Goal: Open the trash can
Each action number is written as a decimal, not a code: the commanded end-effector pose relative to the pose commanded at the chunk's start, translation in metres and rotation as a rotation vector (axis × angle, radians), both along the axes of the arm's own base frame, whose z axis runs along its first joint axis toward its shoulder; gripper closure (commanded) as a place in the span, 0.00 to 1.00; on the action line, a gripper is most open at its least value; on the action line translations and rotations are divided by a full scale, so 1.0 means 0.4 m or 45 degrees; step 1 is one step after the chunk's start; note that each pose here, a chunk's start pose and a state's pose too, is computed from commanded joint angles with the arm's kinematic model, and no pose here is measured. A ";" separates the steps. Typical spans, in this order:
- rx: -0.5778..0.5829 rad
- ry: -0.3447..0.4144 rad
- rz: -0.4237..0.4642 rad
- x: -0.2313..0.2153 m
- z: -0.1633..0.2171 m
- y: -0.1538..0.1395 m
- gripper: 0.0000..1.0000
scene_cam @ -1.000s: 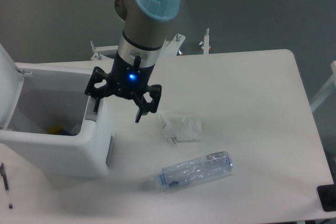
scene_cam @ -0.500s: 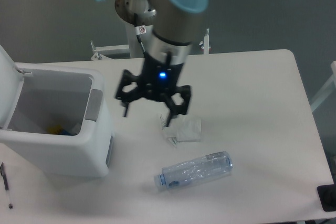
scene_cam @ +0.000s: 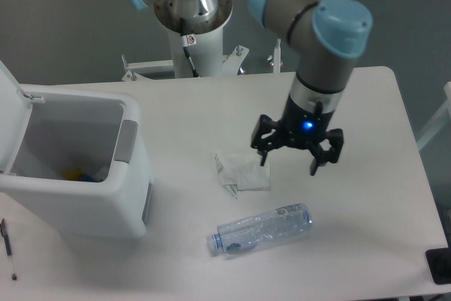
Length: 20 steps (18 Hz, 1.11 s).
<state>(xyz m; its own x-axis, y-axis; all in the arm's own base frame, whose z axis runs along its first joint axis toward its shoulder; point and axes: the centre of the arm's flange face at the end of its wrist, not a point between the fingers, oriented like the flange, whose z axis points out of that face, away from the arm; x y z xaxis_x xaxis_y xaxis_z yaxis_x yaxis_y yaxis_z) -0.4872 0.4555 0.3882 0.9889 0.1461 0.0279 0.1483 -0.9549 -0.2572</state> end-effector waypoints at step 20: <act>-0.258 0.191 -0.439 -0.322 -0.096 -0.175 0.00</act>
